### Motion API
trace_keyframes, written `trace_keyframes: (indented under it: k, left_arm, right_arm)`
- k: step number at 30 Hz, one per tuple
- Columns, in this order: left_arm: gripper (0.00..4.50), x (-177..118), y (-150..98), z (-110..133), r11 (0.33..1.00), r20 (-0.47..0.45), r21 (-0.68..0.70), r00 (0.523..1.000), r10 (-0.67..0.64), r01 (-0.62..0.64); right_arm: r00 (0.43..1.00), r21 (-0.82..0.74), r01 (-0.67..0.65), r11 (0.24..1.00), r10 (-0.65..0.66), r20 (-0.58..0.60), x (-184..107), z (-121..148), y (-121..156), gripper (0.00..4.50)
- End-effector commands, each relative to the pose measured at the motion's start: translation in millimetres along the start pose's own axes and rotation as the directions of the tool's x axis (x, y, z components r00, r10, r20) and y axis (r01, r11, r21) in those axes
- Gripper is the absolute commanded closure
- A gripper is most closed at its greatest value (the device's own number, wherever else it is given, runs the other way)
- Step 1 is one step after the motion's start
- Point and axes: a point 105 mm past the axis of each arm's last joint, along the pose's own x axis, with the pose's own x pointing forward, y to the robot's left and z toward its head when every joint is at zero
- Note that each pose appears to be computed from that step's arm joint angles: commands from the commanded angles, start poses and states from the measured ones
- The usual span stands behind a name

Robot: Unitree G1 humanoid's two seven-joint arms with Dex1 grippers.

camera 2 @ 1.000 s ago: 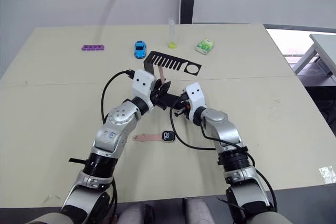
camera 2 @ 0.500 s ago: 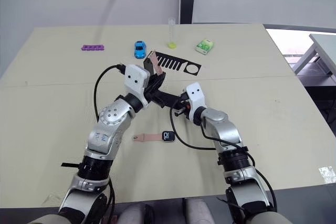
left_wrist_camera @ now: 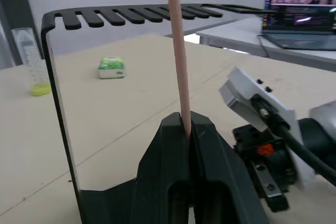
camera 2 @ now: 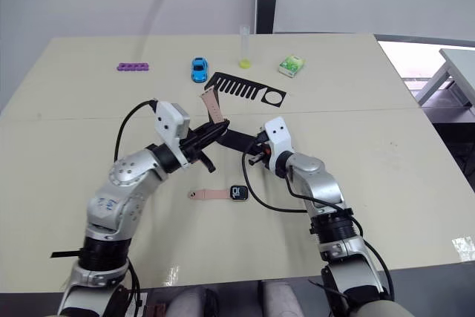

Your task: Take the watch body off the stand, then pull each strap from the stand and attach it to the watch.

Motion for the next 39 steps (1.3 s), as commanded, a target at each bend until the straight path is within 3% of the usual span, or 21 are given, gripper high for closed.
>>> trace_keyframes:
  k: [1, 6, 7, 9, 14, 16, 20, 25, 32, 36, 39]
  left_arm:
    - [4.45, -9.9, -13.3, 19.5, 0.983, 0.043, -0.049, 0.983, -0.177, 0.179]
    - [4.45, -16.8, -25.4, 21.3, 0.917, 0.015, -0.134, 0.926, -0.378, 0.377]
    - [4.49, -16.6, -27.6, 21.1, 0.904, 0.01, -0.141, 0.914, -0.406, 0.404]
    - [4.5, -13.8, -33.8, 20.7, 0.875, 0.005, -0.151, 0.885, -0.465, 0.46]
    - [4.5, -2.6, -51.2, 25.9, 0.801, 0.033, -0.158, 0.814, -0.581, 0.578]
    - [4.5, 1.5, -59.7, 31.1, 0.743, 0.055, -0.177, 0.761, -0.647, 0.645]
    - [4.5, 6.5, -65.1, 35.8, 0.681, 0.07, -0.199, 0.704, -0.707, 0.704]
    - [4.5, 9.1, -68.3, 39.2, 0.631, 0.076, -0.207, 0.656, -0.751, 0.747]
    - [4.5, 9.7, -65.4, 36.3, 0.642, 0.065, -0.202, 0.664, -0.744, 0.739]
    - [4.5, 10.4, -64.3, 39.5, 0.649, 0.073, -0.198, 0.671, -0.738, 0.735]
    - [4.5, 11.7, -61.4, 37.1, 0.669, 0.063, -0.186, 0.688, -0.723, 0.72]
  right_arm:
    - [0.989, -0.104, -0.108, 0.989, 0.117, 0.088, -29.4, 24.9, 9.9, 4.5]
    - [0.96, -0.065, -0.226, 0.972, 0.234, 0.154, -90.5, 42.3, 19.0, 4.5]
    - [0.956, -0.055, -0.239, 0.97, 0.245, 0.163, -99.4, 44.3, 20.9, 4.24]
    - [0.942, -0.005, -0.269, 0.963, 0.265, 0.205, -117.0, 52.4, 25.8, 3.65]
    - [0.887, 0.127, -0.381, 0.916, 0.323, 0.329, -146.2, 73.9, 43.0, 1.12]
    - [0.842, 0.161, -0.466, 0.87, 0.38, 0.382, -154.6, 84.1, 57.7, 0.05]
    - [0.79, 0.195, -0.543, 0.816, 0.419, 0.447, -158.0, 101.6, 68.7, 0.05]
    - [0.773, 0.236, -0.549, 0.802, 0.38, 0.507, -146.5, 124.1, 64.0, 0.05]
    - [0.771, 0.22, -0.555, 0.802, 0.397, 0.498, -135.5, 135.2, 70.6, 0.05]
    - [0.764, 0.196, -0.573, 0.796, 0.432, 0.479, -132.5, 135.1, 77.0, 1.36]
    - [0.762, 0.192, -0.577, 0.794, 0.438, 0.477, -131.8, 135.6, 77.6, 1.36]
